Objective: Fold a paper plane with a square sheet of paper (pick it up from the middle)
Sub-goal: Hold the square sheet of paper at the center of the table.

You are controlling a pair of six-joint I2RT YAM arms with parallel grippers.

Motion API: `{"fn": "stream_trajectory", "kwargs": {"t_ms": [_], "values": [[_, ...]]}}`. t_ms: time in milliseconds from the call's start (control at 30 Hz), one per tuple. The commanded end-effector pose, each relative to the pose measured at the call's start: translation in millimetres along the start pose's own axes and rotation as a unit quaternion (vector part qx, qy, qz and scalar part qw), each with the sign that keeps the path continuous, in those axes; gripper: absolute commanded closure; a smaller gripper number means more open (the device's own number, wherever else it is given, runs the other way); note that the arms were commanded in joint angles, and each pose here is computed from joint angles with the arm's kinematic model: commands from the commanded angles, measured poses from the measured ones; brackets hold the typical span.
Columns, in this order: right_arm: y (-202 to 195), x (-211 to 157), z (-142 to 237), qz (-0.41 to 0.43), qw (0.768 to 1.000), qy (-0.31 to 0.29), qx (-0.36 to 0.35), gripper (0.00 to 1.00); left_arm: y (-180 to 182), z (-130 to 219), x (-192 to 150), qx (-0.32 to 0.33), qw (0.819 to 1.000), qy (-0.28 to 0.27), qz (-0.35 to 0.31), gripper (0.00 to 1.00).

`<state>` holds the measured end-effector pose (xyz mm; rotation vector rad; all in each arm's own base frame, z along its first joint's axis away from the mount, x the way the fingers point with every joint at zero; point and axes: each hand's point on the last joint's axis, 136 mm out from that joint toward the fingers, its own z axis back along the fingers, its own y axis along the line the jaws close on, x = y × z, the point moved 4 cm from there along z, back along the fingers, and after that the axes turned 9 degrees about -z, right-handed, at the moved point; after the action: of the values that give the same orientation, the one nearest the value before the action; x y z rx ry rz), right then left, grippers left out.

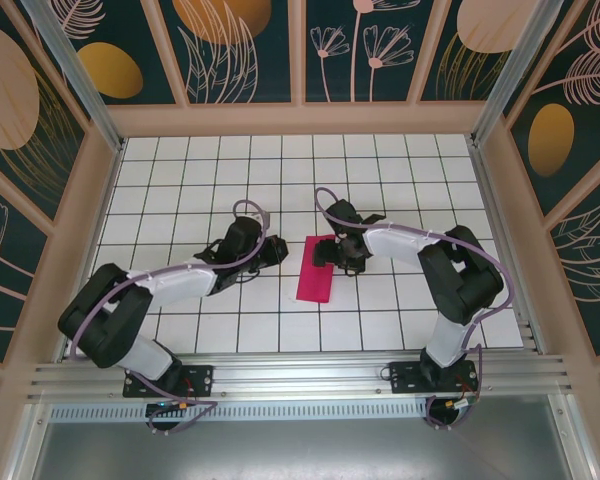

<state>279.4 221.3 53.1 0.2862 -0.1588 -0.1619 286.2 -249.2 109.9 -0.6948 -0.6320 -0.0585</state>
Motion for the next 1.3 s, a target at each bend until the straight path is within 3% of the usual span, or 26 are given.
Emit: {"fn": "stream_trajectory", "kwargs": {"t_ms": [0,167,433,1267], "values": [[-29.9,-20.3,-42.4,-0.004,0.998,0.039,-0.052,0.17,-15.7,-11.2,2.9,-0.043,0.999,0.011,0.014,1.0],[-30.2,-20.9,-43.2,-0.006,0.998,0.04,-0.053,0.17,-18.8,-28.9,-3.6,-0.047,0.998,0.039,0.025,1.0],[-30.4,-21.7,-45.3,-0.005,0.998,0.041,-0.055,0.17,-13.3,-56.0,-20.2,0.0,0.995,0.098,0.024,1.0],[-33.6,-24.7,-47.8,-0.007,0.997,0.045,-0.058,0.17,6.7,-81.3,-49.2,0.075,0.984,0.162,0.02,1.0]]}}
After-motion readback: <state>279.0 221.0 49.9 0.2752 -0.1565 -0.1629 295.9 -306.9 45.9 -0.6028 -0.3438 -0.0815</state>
